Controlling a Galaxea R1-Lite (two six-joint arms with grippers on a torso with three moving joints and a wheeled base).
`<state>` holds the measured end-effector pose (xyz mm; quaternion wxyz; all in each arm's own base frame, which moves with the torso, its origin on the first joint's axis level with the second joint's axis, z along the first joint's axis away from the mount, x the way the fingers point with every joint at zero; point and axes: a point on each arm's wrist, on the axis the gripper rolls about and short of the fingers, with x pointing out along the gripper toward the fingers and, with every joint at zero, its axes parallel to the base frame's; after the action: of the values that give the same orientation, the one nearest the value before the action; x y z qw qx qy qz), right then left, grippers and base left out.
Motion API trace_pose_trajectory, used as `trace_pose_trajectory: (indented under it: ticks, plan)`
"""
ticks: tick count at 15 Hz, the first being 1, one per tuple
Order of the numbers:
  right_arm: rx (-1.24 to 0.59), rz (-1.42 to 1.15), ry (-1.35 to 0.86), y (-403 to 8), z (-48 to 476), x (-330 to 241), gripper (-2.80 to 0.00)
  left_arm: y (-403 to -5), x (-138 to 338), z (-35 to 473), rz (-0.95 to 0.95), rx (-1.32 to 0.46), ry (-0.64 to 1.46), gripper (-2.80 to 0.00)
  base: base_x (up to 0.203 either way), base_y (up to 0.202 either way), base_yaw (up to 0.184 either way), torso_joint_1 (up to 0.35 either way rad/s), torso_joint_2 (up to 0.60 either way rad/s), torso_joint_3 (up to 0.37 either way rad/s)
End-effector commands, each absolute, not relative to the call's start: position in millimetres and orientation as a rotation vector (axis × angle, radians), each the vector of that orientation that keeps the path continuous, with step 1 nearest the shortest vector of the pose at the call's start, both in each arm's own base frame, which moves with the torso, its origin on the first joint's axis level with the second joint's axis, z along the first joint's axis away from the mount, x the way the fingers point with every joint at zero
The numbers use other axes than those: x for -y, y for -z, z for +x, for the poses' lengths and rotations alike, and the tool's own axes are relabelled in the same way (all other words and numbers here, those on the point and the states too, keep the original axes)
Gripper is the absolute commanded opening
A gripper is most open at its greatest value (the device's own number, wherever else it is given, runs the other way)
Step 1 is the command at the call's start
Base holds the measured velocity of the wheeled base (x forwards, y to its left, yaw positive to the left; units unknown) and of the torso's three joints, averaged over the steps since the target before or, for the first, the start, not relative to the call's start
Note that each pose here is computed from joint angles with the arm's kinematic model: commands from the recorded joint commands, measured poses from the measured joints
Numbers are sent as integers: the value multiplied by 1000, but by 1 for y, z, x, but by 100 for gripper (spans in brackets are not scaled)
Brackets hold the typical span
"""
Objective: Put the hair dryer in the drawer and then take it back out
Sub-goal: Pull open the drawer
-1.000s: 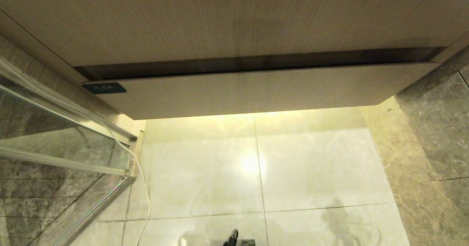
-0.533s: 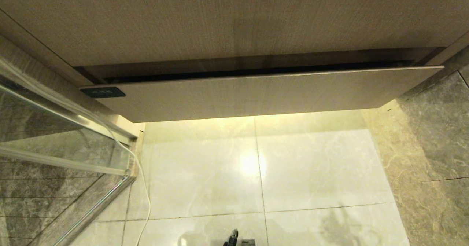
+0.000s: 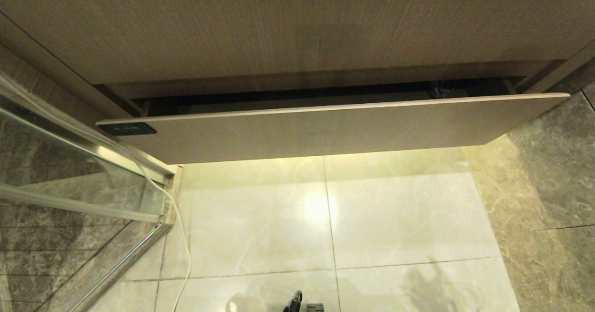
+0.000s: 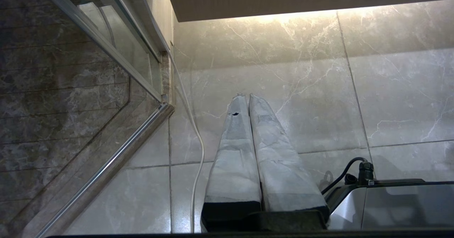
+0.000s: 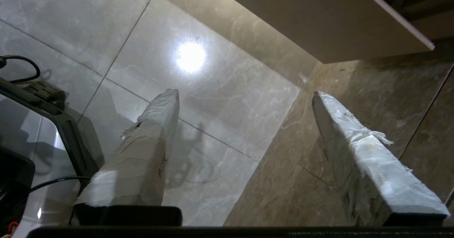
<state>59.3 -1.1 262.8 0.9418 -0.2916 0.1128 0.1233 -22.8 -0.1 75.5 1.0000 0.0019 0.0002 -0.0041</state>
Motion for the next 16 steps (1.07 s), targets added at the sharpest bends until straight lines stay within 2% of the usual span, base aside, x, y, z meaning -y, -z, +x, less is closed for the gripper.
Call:
trace_pose_trajectory:
  ticks: [1, 5, 9, 13, 16]
  plan:
    - [-290, -559, -253, -260, 75, 4, 0, -75, 0, -23, 5, -2, 9, -280, 0, 0, 0, 0, 0, 0]
    - [-402, -492, -274, -251, 107, 10, 0, -75, 0, -23, 3, 0, 8, -280, 0, 0, 0, 0, 0, 0]
    - [-533, -448, -303, -239, 162, 20, 0, -75, 0, -23, 3, -1, 8, -280, 0, 0, 0, 0, 0, 0]
    - [-603, -424, -311, -234, 215, 31, 0, -75, 0, -23, 5, 0, 9, -280, 0, 0, 0, 0, 0, 0]
    - [-650, -409, -315, -225, 236, 37, 0, -75, 0, -23, 5, -2, 9, -280, 0, 0, 0, 0, 0, 0]
